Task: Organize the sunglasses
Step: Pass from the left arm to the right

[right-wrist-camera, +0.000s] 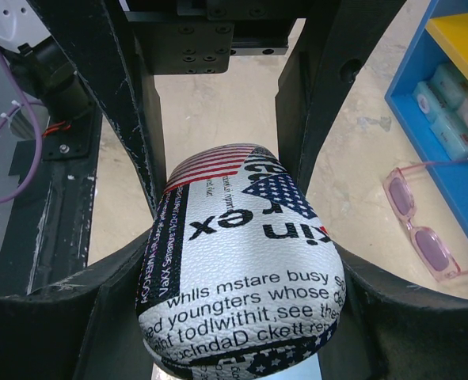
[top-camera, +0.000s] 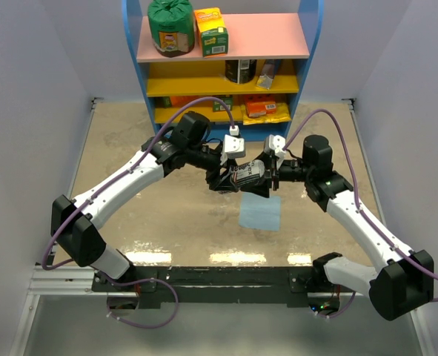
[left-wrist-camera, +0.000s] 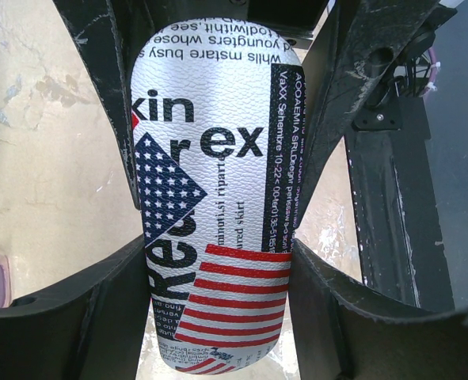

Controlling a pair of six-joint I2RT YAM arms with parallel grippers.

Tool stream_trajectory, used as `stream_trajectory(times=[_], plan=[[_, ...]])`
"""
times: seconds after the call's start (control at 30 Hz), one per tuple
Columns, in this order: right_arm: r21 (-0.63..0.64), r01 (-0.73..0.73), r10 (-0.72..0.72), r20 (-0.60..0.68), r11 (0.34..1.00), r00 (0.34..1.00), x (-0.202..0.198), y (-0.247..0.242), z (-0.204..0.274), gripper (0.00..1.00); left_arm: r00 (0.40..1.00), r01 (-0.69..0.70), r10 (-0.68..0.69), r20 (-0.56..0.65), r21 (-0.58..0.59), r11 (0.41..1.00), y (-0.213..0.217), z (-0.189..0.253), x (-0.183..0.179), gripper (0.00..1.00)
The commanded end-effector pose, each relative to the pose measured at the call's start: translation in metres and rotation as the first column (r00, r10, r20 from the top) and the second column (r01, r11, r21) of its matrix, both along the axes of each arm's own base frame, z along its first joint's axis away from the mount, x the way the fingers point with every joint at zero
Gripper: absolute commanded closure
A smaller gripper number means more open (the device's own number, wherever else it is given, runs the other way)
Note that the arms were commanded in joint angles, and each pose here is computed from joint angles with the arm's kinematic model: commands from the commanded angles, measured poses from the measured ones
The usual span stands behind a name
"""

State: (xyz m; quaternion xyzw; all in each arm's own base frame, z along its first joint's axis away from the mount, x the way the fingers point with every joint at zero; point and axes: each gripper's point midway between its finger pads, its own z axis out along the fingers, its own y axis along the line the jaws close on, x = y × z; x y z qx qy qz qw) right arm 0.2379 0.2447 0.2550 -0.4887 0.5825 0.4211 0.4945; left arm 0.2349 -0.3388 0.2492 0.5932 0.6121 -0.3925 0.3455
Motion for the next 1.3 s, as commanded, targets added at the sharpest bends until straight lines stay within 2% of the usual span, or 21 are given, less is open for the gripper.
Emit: stream_trajectory(times=[0.0, 1.27], plan=[[0.0, 0.048, -0.048, 0.109, 0.999, 0.993, 0.0096, -0.0048, 0.0104, 1.0, 0.999, -0.039, 0.039, 0.009, -0.021, 0.999, -0.0028, 0.012, 0.0067, 1.0], [-0.007, 0.06, -0.058, 0.118, 0.998, 0.991, 0.0118, -0.0062, 0.0087, 1.0, 0.997, -0.079, 0.079, 0.023, -0.009, 0.997, -0.0025, 0.0097, 0.0153, 1.0]])
